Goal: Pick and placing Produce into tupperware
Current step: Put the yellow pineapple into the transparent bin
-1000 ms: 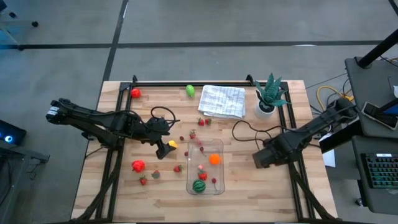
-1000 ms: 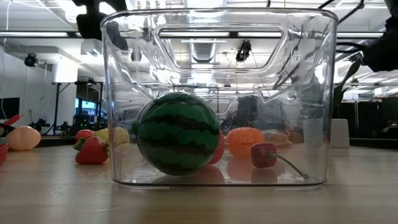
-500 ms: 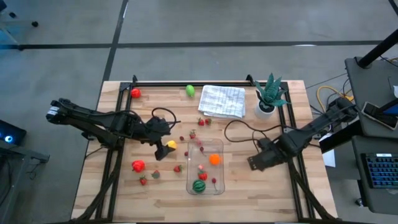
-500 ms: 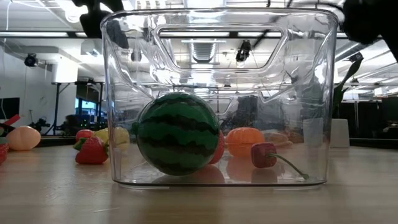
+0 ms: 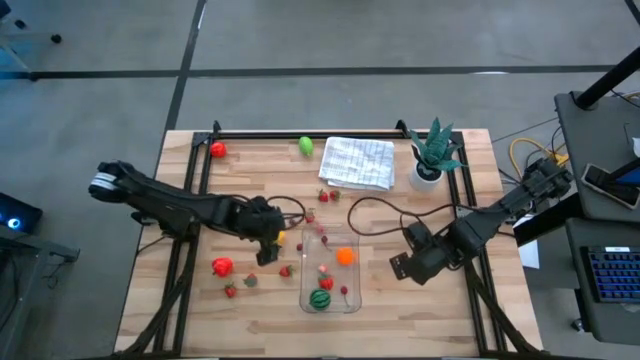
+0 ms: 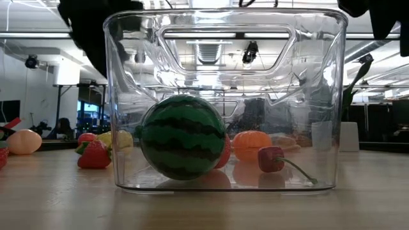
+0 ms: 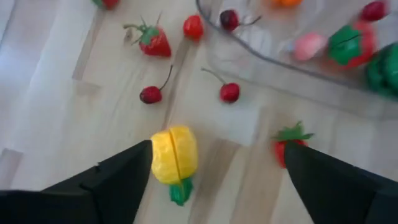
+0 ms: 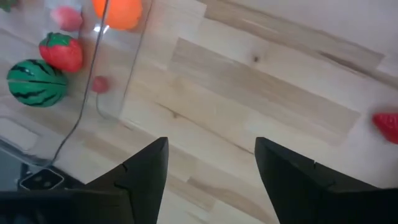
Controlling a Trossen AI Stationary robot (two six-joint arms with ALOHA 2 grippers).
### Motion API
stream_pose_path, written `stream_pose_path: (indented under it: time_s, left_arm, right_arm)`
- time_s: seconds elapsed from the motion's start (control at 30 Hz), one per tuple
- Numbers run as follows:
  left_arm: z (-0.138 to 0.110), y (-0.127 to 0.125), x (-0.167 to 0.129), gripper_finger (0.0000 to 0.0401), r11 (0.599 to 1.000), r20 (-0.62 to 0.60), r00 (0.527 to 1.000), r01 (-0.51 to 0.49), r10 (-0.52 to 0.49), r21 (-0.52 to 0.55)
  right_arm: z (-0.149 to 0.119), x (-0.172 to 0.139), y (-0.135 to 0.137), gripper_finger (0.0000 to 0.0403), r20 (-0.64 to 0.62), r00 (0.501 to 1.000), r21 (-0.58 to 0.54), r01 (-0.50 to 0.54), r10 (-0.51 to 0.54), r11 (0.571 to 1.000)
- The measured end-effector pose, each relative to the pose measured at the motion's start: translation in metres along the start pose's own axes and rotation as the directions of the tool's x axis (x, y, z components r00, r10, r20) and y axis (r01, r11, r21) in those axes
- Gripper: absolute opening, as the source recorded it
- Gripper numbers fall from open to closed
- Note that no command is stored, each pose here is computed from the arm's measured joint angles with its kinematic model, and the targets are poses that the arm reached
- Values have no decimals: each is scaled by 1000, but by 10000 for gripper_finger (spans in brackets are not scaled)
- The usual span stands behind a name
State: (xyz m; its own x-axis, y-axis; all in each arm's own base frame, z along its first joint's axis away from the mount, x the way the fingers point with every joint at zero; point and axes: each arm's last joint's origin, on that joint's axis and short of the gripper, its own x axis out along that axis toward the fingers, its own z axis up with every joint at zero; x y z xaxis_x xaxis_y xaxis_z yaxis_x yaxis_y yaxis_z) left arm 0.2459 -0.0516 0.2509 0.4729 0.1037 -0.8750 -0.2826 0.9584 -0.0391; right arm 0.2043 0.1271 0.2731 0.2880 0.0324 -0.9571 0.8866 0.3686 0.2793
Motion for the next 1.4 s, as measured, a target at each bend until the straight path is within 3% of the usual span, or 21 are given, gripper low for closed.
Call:
stream_pose_path:
  time_s: [0.2,0.37,0.8,1.03,1.4]
  left_arm:
    - [-1,-3,24,276,991,-42,994,-101,105,92]
    - [-12,0,42,262,979,-76,982,-161,171,123]
    - [-42,17,37,261,997,94,993,-69,67,20]
    - [-62,22,52,270,998,51,997,-47,49,-29]
    - [-65,24,58,319,997,59,996,-67,70,-46]
  right_arm:
    - [-3,9,12,233,6,999,-57,42,-42,998]
    - [-6,14,18,231,5,998,-72,57,-57,996]
    - [-20,15,7,229,34,996,-46,84,-83,995]
    - [-21,17,6,232,36,995,-45,93,-92,995]
    - [-21,17,5,232,37,995,-19,95,-94,995]
